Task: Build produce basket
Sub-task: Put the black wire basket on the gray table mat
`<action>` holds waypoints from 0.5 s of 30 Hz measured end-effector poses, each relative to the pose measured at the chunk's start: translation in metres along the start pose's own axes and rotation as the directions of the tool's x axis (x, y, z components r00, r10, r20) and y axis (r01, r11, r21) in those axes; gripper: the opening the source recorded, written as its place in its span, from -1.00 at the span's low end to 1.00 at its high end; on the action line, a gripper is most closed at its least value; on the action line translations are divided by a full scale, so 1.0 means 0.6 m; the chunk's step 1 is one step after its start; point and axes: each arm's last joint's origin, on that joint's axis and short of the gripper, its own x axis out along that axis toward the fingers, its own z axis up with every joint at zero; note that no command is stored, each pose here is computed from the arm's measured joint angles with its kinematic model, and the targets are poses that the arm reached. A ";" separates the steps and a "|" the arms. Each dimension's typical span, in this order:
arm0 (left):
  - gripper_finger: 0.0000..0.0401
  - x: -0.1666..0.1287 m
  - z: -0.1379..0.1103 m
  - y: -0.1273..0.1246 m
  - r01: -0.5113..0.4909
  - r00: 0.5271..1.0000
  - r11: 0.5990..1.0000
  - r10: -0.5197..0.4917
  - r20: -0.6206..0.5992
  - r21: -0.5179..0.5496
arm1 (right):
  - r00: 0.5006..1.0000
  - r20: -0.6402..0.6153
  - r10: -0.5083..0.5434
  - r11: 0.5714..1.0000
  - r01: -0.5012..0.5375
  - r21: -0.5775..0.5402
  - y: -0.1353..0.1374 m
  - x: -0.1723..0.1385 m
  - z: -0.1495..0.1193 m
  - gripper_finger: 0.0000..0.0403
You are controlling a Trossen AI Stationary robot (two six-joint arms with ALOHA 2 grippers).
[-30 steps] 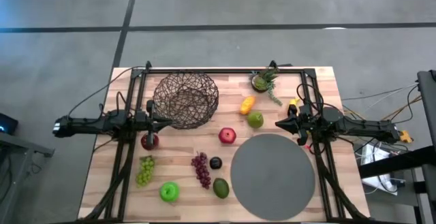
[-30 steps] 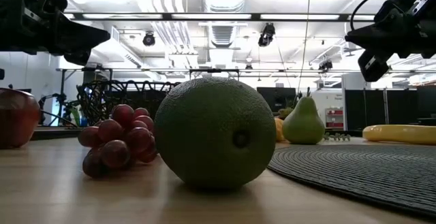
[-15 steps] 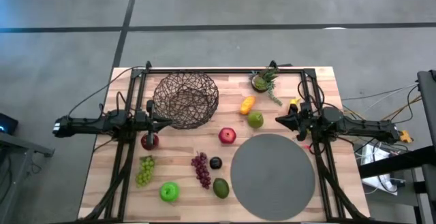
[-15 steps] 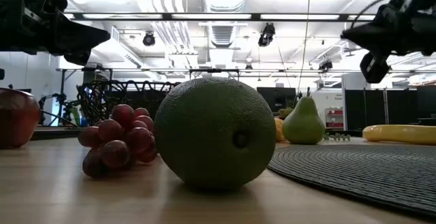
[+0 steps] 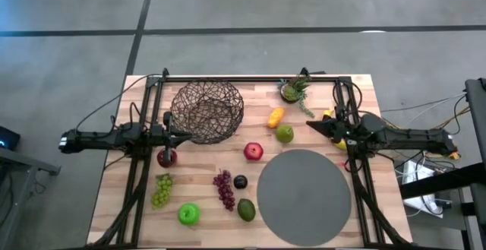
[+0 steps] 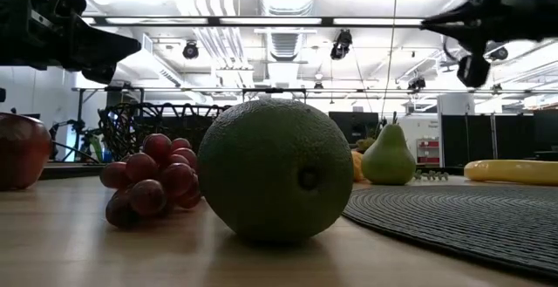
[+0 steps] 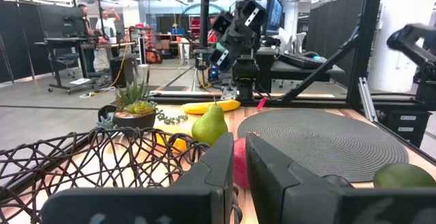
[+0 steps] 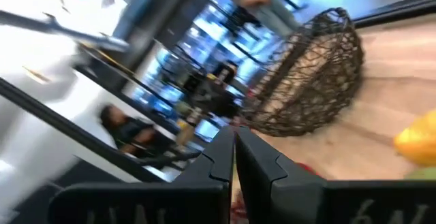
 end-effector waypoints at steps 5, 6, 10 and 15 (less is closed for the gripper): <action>-0.89 0.000 0.000 0.000 0.000 1.000 1.000 0.000 0.000 0.000 | 0.983 -0.094 -0.157 0.969 0.136 -0.207 0.044 0.081 0.029 -0.96; -0.89 0.000 0.000 0.000 0.000 1.000 1.000 0.000 0.000 0.000 | 0.977 -0.108 -0.185 0.956 0.153 -0.250 0.052 0.100 0.035 -0.96; -0.89 0.000 0.000 0.000 0.000 1.000 1.000 0.000 0.000 0.000 | 0.946 -0.156 -0.285 0.902 0.209 -0.378 0.077 0.190 0.062 -0.96; -0.89 0.000 0.000 0.000 -0.001 1.000 1.000 0.001 0.000 0.000 | 0.863 -0.327 -0.386 0.813 0.150 -0.563 0.075 0.308 0.073 -0.95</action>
